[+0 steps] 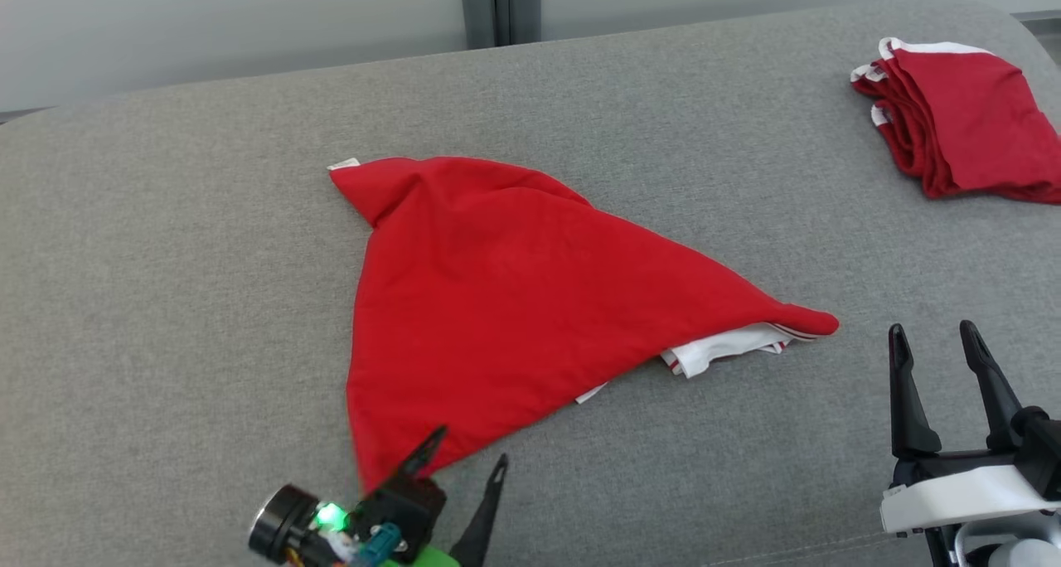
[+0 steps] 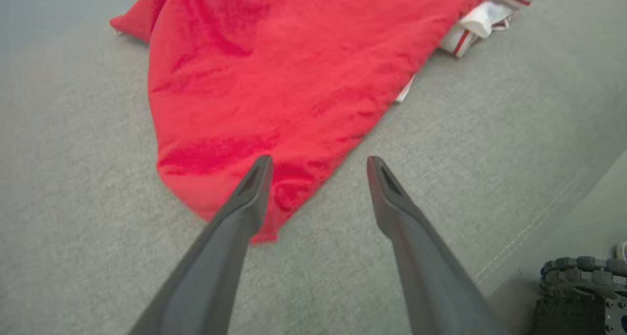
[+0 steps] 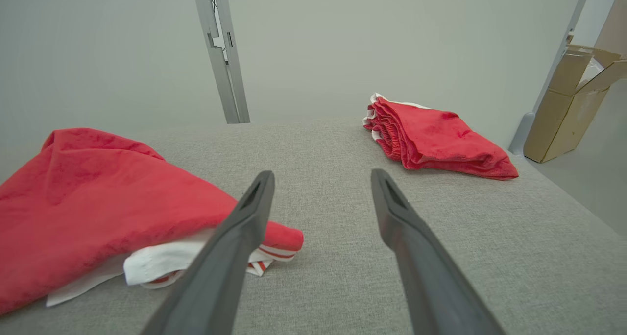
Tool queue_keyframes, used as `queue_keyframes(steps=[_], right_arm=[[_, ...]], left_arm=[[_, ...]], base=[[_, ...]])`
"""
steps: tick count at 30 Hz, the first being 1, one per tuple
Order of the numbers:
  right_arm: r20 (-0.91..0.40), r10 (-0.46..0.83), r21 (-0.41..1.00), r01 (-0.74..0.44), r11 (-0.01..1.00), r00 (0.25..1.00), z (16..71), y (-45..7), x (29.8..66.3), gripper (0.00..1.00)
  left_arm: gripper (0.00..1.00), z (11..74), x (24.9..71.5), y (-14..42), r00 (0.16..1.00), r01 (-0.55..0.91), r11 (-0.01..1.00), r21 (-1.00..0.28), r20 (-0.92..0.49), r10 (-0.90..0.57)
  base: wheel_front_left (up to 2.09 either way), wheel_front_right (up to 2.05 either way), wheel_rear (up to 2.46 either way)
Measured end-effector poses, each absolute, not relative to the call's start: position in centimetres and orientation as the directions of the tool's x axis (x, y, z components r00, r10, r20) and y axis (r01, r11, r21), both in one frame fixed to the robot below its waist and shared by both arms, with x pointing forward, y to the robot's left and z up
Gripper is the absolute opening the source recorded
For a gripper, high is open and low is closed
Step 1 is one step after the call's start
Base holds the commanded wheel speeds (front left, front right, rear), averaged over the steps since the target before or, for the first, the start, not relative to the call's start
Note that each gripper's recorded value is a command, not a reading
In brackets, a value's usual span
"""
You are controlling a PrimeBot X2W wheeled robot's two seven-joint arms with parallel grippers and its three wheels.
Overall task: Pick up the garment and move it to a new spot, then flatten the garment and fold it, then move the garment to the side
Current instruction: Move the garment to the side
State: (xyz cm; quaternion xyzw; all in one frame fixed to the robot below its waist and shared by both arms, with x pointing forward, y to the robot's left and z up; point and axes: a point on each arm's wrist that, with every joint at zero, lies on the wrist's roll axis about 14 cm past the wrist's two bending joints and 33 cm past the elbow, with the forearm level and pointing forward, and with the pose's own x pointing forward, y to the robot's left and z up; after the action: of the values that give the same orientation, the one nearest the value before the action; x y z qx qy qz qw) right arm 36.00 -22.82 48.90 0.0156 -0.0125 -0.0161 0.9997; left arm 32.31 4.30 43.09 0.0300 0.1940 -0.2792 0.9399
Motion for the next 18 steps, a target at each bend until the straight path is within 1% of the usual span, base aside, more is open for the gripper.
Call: queue_keyframes(steps=[3, 5, 9, 12, 15, 18], right_arm=[[0.035, -0.051, 0.033, 0.050, 0.998, 0.998, 49.2, -23.3, 36.0, 1.00], [0.038, -0.064, 0.032, 0.062, 0.998, 0.997, 49.3, -23.6, 35.9, 1.00], [0.048, -0.084, 0.031, 0.083, 0.996, 0.995, 49.7, -24.1, 35.9, 1.00], [0.057, -0.100, 0.031, 0.098, 0.995, 0.993, 49.9, -24.5, 36.2, 1.00], [0.056, -0.129, 0.032, 0.127, 0.991, 0.990, 50.0, -25.3, 36.2, 1.00], [0.036, -0.160, 0.036, 0.159, 0.987, 0.986, 49.4, -25.9, 35.7, 1.00]], left_arm=[[1.00, 47.0, 33.4, 0.3, 0.737, 0.638, 0.769, -0.048, -0.250, -0.627], [1.00, 48.1, 33.4, -2.4, 0.681, 0.712, 0.702, -0.027, -0.218, -0.699], [1.00, 49.1, 33.6, -6.9, 0.581, 0.807, 0.591, -0.016, -0.164, -0.797], [1.00, 48.3, 33.6, -9.7, 0.494, 0.867, 0.497, 0.024, -0.170, -0.853], [1.00, 45.9, 33.4, -11.5, 0.413, 0.909, 0.413, 0.050, -0.229, -0.882], [1.00, 44.3, 33.8, -12.7, 0.371, 0.927, 0.371, 0.051, -0.253, -0.894]], base=[[0.00, 0.00, 0.00], [0.00, 0.00, 0.00], [0.00, 0.00, 0.00], [0.00, 0.00, 0.00], [0.00, 0.00, 0.00], [0.00, 0.00, 0.00]])
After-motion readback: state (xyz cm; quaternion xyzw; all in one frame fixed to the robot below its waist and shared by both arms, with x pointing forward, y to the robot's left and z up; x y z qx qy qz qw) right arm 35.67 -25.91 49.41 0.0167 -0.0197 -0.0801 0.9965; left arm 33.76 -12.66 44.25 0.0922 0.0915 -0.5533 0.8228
